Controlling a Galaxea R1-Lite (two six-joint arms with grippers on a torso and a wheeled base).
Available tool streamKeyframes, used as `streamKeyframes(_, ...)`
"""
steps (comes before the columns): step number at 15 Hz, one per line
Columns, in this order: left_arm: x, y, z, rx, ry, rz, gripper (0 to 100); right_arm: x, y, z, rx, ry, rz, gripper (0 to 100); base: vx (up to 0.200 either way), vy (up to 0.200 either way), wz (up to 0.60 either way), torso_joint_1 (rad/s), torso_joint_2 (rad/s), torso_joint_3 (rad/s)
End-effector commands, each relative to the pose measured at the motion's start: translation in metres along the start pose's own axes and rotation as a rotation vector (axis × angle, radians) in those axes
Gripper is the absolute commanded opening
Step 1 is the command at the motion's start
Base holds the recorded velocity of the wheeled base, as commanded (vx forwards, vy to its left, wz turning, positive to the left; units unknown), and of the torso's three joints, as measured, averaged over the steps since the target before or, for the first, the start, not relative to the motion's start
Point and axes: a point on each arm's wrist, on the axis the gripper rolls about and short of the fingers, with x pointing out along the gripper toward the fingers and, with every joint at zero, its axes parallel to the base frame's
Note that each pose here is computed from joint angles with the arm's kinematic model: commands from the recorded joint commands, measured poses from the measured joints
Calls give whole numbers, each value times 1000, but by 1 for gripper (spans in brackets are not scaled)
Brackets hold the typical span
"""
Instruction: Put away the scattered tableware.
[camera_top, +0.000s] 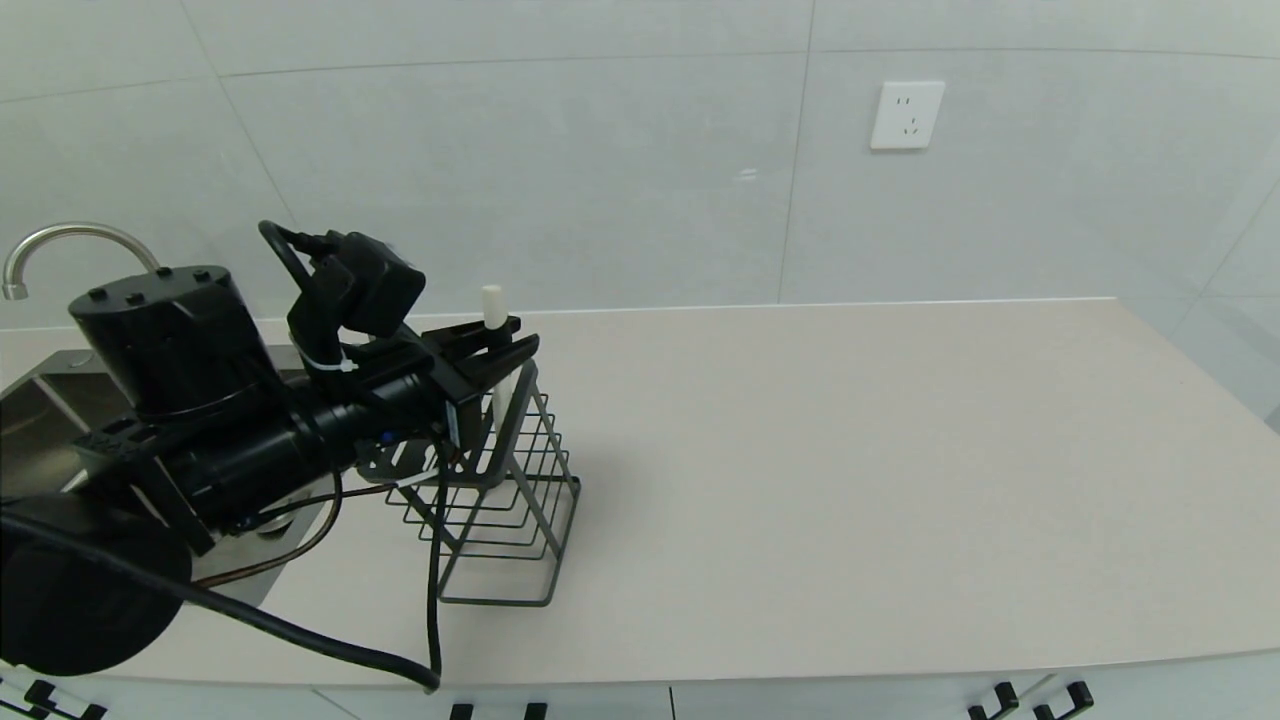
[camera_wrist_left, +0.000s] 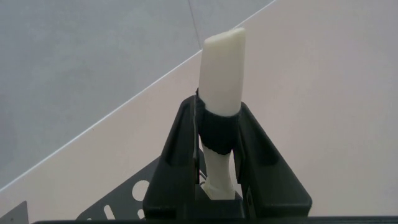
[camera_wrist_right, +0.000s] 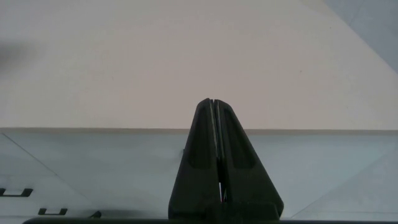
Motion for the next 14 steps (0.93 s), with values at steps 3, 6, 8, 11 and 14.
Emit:
streamKeyframes(3,1,0,-2,-3,7,-1,0,0,0,0,0,1,1,0,0,0,0,0,0,0)
streamKeyframes(6,2,-2,-9,-12,29,-8,0,0,0,0,0,1,1,0,0,0,0,0,0,0)
streamKeyframes(8,1,-3,-11,-16,37,-12,0,0,0,0,0,1,1,0,0,0,0,0,0,0)
streamKeyframes(11,0,-4,-14,-31,46,-16,0,0,0,0,0,1,1,0,0,0,0,0,0,0)
streamKeyframes(14,0,-5,-16,-47,55,-20,0,0,0,0,0,1,-1,0,0,0,0,0,0,0)
